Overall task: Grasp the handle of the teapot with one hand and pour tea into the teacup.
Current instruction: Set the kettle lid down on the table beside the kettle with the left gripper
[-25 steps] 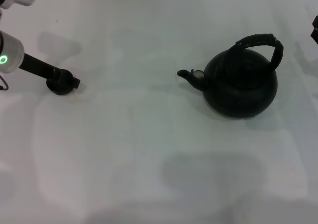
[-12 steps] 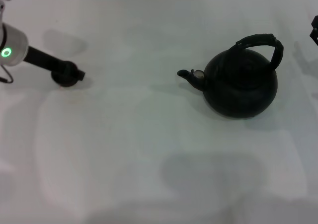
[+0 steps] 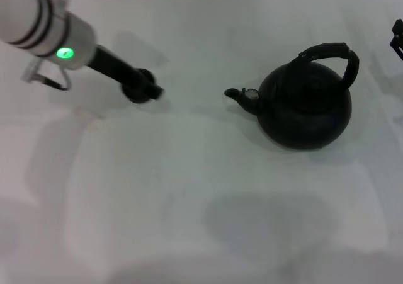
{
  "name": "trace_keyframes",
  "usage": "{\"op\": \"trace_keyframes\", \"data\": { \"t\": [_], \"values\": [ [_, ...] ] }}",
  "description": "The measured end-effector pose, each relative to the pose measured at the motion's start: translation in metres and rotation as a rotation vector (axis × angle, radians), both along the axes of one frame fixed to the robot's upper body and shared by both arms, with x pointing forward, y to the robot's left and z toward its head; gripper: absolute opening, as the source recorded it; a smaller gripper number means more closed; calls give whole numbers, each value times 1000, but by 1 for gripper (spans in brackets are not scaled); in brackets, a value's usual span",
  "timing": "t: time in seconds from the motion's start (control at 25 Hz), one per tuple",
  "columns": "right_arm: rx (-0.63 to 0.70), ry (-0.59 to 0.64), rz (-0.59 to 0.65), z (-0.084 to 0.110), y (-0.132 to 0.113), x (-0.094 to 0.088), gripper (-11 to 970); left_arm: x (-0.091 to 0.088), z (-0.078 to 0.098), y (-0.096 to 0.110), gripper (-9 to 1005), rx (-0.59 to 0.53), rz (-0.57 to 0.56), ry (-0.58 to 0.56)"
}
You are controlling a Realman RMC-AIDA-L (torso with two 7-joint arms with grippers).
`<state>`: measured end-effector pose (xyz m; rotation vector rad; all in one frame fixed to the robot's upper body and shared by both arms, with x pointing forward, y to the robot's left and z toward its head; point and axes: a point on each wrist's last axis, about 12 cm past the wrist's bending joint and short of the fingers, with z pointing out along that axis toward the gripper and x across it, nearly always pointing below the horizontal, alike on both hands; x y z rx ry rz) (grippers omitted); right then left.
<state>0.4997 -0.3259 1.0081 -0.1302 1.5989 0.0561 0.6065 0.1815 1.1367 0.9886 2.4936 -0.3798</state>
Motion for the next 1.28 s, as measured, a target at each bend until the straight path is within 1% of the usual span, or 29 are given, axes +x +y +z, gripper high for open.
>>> {"op": "trace_keyframes", "data": {
  "t": [0.08, 0.16, 0.28, 0.52, 0.64, 0.88, 1.08, 1.28],
  "values": [
    [1, 1, 0, 0, 0, 0, 852, -2, 0, -18, 701, -1, -61, 4],
    [2, 5, -1, 0, 0, 0, 852, -4, 0, -30, 702, 1, -105, 3],
    [2, 10, -1, -1, 0, 0, 851, -6, -2, -42, 702, 12, -150, -3],
    [3, 13, -2, -1, 0, 0, 850, -17, -10, -63, 702, 66, -252, 7],
    [3, 13, -1, -1, 0, 0, 850, -22, -14, -69, 701, 79, -287, 8],
    [3, 15, 1, -2, 1, 0, 849, -24, -18, -71, 701, 88, -297, 3],
    [3, 17, 3, -2, 1, 0, 848, -27, -30, -74, 702, 126, -324, 9],
    [2, 18, 8, -2, 2, 0, 848, -26, -29, -74, 702, 117, -314, 9]
  ]
}}
